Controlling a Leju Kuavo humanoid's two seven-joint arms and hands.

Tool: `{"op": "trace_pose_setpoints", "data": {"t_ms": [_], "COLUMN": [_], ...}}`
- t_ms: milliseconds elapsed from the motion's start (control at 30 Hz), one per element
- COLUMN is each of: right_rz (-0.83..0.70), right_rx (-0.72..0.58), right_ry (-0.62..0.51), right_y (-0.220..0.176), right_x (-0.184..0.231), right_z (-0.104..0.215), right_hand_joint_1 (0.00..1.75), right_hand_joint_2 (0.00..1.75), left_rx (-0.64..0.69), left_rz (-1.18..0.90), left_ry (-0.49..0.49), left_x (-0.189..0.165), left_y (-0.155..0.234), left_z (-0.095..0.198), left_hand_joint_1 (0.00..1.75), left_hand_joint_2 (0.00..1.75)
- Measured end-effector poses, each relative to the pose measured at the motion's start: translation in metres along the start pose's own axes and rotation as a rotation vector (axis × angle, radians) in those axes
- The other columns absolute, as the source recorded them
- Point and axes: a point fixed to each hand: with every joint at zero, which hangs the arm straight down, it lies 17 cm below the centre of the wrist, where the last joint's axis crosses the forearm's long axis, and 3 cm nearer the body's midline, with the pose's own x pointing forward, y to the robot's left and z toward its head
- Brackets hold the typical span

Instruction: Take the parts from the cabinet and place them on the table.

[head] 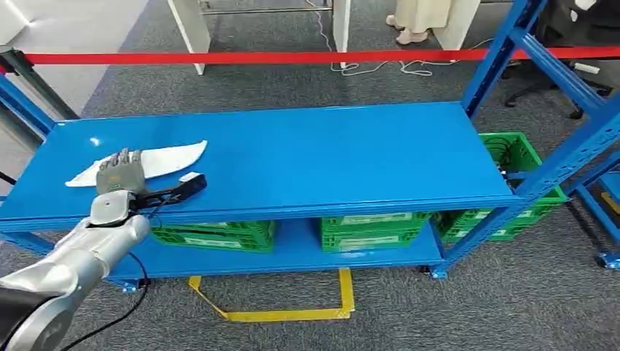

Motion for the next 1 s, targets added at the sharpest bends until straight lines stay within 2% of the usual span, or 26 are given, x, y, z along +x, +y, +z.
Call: {"op": "trace_pose_setpoints", "data": {"t_ms": [33, 67, 100, 467, 1000], "right_rz": [-0.002, -0.005, -0.006, -0.011, -0.007], "right_rx": [0.000, 0.000, 0.002, 0.006, 0.005], "right_ry": [-0.002, -0.002, -0.003, -0.004, -0.001], "right_y": [0.000, 0.000, 0.000, 0.001, 0.000], "right_x": [0.001, 0.001, 0.000, 0.000, -0.001], "right_z": [0.000, 0.000, 0.000, 0.000, 0.000], "right_hand_joint_1": [0.00, 0.00, 0.00, 0.00, 0.00], "right_hand_joint_2": [1.75, 1.75, 1.75, 1.75, 1.75], "left_rx": [-0.005, -0.014, -0.022, -0.150, -0.141], "left_rz": [-0.011, -0.025, -0.034, -0.037, -0.046], "left_ry": [0.000, -0.004, -0.002, 0.023, 0.024], "left_x": [-0.001, -0.001, -0.004, -0.009, -0.014], "left_y": [0.000, -0.002, -0.004, -0.033, -0.039], "left_z": [-0.001, 0.000, 0.000, 0.009, 0.013], "left_hand_joint_1": [0.00, 0.09, 1.75, 1.75, 1.75], "left_hand_joint_2": [1.75, 1.75, 1.75, 1.75, 1.75]}}
